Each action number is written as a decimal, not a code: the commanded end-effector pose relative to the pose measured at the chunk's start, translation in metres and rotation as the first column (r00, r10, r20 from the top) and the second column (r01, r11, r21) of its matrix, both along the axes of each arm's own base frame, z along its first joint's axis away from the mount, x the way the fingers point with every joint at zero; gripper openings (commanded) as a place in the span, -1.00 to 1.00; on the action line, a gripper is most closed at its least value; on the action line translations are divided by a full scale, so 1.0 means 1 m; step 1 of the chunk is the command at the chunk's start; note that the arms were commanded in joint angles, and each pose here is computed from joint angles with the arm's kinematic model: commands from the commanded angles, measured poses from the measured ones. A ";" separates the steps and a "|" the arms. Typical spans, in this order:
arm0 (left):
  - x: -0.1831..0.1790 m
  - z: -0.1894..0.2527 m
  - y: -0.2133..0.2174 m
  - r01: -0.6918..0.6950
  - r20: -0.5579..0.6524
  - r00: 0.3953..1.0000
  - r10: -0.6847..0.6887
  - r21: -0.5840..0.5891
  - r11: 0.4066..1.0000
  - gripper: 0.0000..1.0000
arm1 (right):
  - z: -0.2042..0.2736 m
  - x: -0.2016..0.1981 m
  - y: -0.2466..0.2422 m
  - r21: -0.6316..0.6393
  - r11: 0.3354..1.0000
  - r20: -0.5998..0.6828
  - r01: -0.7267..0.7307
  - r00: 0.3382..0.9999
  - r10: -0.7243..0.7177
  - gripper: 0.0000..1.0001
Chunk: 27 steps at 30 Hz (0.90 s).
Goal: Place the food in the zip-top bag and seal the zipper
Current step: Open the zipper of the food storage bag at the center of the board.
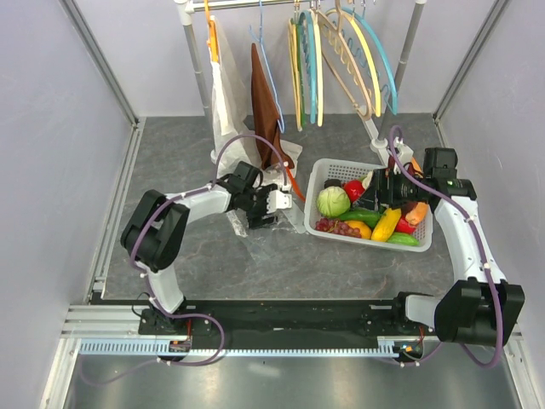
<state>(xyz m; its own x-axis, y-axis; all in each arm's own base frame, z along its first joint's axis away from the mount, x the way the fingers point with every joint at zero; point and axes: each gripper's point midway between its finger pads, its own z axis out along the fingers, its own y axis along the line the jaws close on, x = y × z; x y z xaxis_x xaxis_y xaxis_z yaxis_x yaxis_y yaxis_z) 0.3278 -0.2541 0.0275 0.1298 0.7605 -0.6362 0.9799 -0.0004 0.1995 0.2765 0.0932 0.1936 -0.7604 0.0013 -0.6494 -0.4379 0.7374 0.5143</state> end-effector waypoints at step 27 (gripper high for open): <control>-0.081 0.098 0.047 0.058 0.078 0.995 -0.057 -0.014 0.998 -0.96 | 0.032 -0.001 0.023 0.065 0.993 0.053 -0.101 0.994 0.097 0.96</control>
